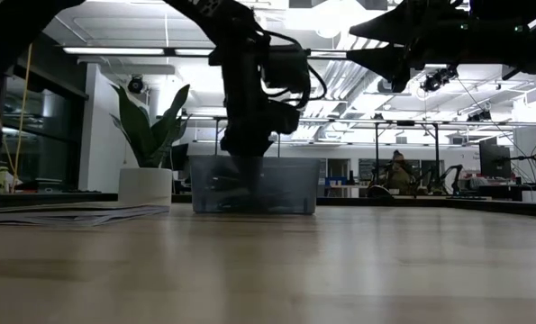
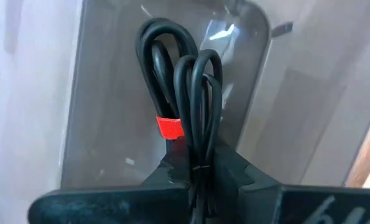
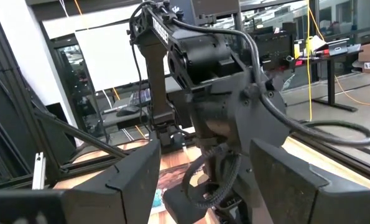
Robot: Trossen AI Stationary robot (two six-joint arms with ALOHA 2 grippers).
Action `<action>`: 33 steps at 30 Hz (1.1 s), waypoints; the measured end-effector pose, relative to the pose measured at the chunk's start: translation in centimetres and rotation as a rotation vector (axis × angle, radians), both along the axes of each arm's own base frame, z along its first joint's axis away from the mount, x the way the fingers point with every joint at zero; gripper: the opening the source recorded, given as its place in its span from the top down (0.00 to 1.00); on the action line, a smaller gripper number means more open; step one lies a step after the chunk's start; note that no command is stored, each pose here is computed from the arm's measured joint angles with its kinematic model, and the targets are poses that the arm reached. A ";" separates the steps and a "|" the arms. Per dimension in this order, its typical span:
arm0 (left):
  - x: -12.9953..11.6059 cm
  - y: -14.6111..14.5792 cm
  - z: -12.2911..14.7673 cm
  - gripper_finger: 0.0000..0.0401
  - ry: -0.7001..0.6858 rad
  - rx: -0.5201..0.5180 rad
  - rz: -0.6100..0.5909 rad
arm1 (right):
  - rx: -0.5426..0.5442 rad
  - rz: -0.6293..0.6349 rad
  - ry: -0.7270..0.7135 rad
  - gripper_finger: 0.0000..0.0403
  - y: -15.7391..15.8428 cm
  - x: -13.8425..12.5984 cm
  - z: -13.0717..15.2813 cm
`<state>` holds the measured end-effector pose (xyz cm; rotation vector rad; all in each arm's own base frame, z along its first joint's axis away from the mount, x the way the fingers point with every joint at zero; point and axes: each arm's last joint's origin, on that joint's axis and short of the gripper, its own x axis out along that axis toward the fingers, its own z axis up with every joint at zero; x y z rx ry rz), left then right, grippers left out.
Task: Pick and place USB-C Cables
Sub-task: Put the black USB cable into the black bin
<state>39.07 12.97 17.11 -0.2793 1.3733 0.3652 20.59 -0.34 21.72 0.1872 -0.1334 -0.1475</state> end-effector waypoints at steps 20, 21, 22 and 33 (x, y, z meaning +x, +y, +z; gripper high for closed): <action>0.5 0.2 -1.1 0.90 0.002 -0.001 0.003 | -0.002 -0.001 0.006 0.41 0.0 0.0 0.0; 0.5 0.2 -1.1 0.89 0.001 -0.001 0.006 | -0.002 0.000 0.006 0.41 0.0 0.0 0.0; 0.5 0.2 -1.2 0.88 0.000 -0.003 0.016 | -0.002 0.000 0.006 0.41 0.0 0.0 0.0; 0.4 0.2 -1.2 0.73 0.003 -0.012 0.065 | -0.002 0.000 0.006 0.41 0.0 0.0 0.0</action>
